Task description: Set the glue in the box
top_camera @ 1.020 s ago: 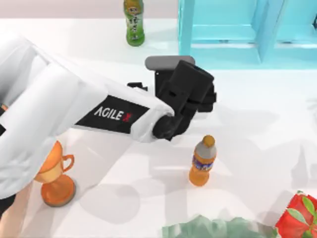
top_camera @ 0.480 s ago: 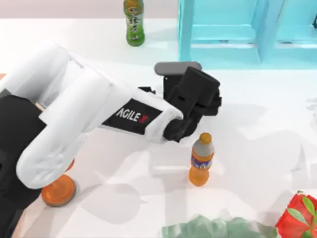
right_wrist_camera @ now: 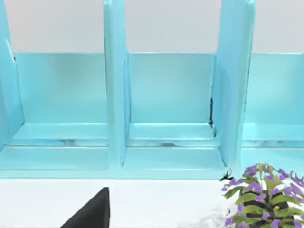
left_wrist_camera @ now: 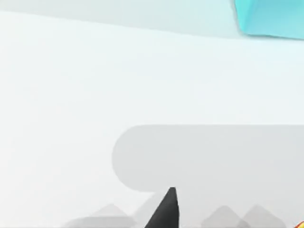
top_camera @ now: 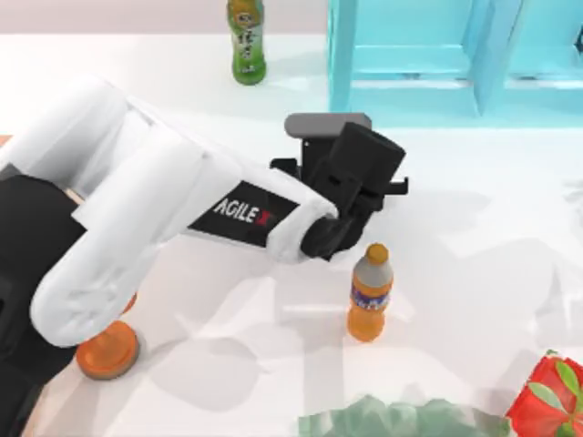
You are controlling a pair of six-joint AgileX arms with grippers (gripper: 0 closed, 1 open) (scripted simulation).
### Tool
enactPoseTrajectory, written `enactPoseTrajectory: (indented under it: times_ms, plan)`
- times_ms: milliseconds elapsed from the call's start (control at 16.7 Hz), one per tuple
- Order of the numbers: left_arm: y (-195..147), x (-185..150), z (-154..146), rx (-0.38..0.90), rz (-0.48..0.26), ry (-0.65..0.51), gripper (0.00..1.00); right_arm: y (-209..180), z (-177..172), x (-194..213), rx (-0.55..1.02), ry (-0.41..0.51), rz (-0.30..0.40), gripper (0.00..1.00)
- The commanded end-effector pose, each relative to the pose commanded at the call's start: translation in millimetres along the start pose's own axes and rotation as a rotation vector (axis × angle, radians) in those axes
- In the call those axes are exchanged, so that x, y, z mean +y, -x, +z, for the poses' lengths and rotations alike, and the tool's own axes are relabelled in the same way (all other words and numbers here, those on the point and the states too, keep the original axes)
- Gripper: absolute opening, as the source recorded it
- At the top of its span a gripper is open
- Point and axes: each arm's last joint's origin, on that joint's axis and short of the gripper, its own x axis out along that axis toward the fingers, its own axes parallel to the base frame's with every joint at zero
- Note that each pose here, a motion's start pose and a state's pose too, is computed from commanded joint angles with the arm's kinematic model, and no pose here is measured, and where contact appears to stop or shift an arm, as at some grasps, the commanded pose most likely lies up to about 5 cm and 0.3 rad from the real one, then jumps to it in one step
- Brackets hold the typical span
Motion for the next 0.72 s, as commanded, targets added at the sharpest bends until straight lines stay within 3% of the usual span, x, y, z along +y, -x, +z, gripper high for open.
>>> enactPoseTrajectory:
  times_ms: [300, 720]
  plan:
    - [0.0, 0.0, 0.0, 0.0, 0.0, 0.0, 0.02, 0.0, 0.0, 0.0, 0.0, 0.0, 0.0, 1.0]
    - [0.0, 0.0, 0.0, 0.0, 0.0, 0.0, 0.0, 0.0, 0.0, 0.0, 0.0, 0.0, 0.0, 1.0]
